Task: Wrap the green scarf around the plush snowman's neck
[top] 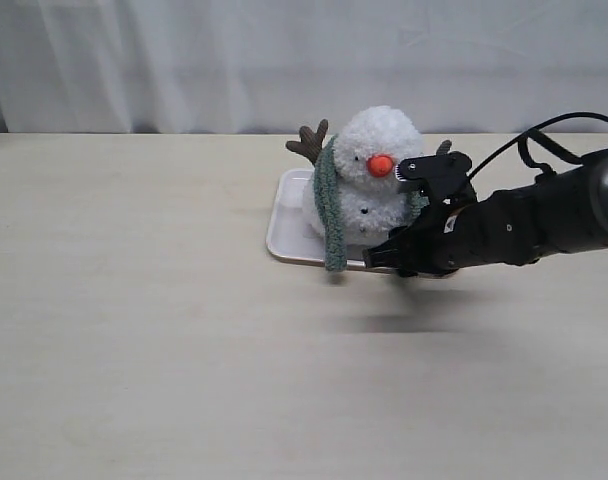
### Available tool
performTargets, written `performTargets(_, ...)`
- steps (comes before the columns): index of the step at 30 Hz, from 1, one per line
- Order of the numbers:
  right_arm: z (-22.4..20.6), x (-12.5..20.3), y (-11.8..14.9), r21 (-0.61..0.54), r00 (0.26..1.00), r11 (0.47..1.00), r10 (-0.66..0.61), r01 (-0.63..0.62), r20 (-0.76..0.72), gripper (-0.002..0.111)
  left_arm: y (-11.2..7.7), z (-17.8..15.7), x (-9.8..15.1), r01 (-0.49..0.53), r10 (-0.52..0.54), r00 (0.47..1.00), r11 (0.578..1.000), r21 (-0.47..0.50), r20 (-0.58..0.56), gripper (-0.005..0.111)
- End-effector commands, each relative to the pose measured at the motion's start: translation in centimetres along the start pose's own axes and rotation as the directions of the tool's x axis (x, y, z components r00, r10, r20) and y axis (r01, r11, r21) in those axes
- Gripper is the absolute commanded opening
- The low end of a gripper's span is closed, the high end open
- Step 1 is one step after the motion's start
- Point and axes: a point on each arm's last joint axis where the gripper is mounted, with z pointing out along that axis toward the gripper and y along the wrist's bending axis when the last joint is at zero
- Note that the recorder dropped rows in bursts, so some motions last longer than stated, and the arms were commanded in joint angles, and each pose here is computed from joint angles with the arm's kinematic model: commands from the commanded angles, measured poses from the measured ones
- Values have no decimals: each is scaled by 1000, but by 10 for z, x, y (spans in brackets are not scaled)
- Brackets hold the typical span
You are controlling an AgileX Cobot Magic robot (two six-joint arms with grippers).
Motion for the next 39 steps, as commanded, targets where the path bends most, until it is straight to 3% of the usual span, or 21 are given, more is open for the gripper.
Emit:
performTargets(1, 5, -1, -1, 1, 999, 999, 39, -39, 28, 47, 0, 0, 0, 9, -9, 1000, 1000, -4, 11, 0)
performTargets(8, 6, -3, -2, -1, 996, 997, 76, -76, 56, 44, 0, 0, 0, 9, -9, 1000, 1000, -4, 11, 0)
performTargets(15, 12, 0, 0, -2, 995, 996, 91, -91, 49, 4, 0, 0, 0, 9, -9, 1000, 1000, -4, 11, 0)
performTargets(27, -8, -6, 2, -9, 988, 988, 151, -151, 12, 4, 0, 0, 0, 9, -9, 1000, 1000, -4, 11, 0)
performTargets(32, -10, -5, 3, -19, 945, 945, 327, -327, -18, 4, 0, 0, -1, 9, -9, 1000, 1000, -4, 13, 0)
performTargets(36, -10, -3, 7, -24, 948, 948, 318, -319, -34, 4, 0, 0, -1, 9, -9, 1000, 1000, -4, 13, 0)
performTargets(39, -13, -11, 33, -79, 983, 980, 183, -185, -31, 4, 0, 0, -1, 9, -9, 1000, 1000, -4, 13, 0)
